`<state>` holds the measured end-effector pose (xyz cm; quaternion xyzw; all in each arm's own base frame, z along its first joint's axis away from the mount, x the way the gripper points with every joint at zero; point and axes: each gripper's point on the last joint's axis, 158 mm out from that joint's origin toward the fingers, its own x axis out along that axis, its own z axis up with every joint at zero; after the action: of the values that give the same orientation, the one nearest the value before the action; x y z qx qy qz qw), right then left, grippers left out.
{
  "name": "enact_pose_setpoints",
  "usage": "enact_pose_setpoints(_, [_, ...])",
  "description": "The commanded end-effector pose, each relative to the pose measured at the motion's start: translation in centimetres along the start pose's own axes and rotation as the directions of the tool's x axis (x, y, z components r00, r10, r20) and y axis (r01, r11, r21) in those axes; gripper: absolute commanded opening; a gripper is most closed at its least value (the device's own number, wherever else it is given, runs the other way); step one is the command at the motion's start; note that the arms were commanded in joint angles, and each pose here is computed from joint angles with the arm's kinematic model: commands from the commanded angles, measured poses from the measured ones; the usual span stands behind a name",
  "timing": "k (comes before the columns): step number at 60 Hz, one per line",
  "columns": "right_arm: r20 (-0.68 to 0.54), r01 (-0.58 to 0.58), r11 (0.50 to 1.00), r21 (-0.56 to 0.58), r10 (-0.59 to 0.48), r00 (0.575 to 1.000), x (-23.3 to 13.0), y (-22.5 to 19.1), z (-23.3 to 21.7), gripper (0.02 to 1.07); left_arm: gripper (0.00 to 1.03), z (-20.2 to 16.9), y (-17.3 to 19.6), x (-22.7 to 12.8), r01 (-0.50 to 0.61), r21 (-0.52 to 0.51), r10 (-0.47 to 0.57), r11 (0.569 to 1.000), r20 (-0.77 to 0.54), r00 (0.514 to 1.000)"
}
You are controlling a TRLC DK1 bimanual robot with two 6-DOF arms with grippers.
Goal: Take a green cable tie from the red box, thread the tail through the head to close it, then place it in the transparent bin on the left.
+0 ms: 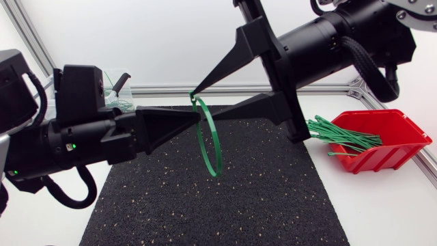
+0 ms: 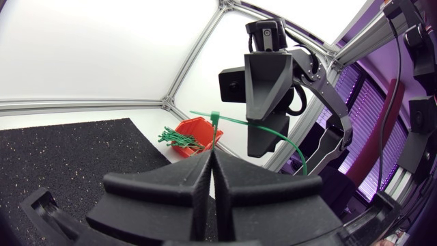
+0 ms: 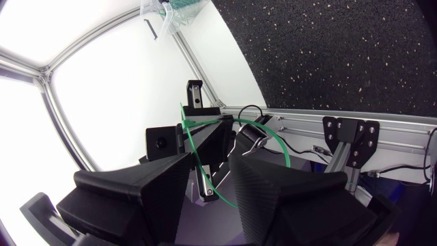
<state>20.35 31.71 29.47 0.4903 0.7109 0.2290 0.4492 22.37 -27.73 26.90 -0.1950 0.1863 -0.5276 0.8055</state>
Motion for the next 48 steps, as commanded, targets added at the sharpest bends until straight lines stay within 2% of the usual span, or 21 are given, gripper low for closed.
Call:
enact_pose_setpoints(1, [0.001,-0.015,1.000,-0.023,0.015,1.000,-0.7,0.4,-0.3,0.47,0.03,1.5,-0.9,-0.3,0.022,0.006,-0.022,1.000,0.029,0.999])
enact_pose_setpoints(16, [0.047,-0.051,0.998,-0.020,0.052,0.998,-2.3,0.9,1.6,0.47,0.03,1.7,-1.3,-0.7,0.026,0.012,-0.026,1.000,0.035,0.999])
enact_pose_setpoints(30, [0.056,-0.052,0.999,-0.004,0.052,0.997,-1.7,1.3,3.9,0.47,0.03,1.3,-2.2,-0.5,0.046,0.009,-0.046,0.999,0.019,0.999])
enact_pose_setpoints(48, [0.021,-0.034,0.999,-0.018,0.035,0.999,-0.3,1.9,3.4,0.47,0.03,0.8,-3.0,-0.1,0.067,0.007,-0.067,0.998,0.003,0.998])
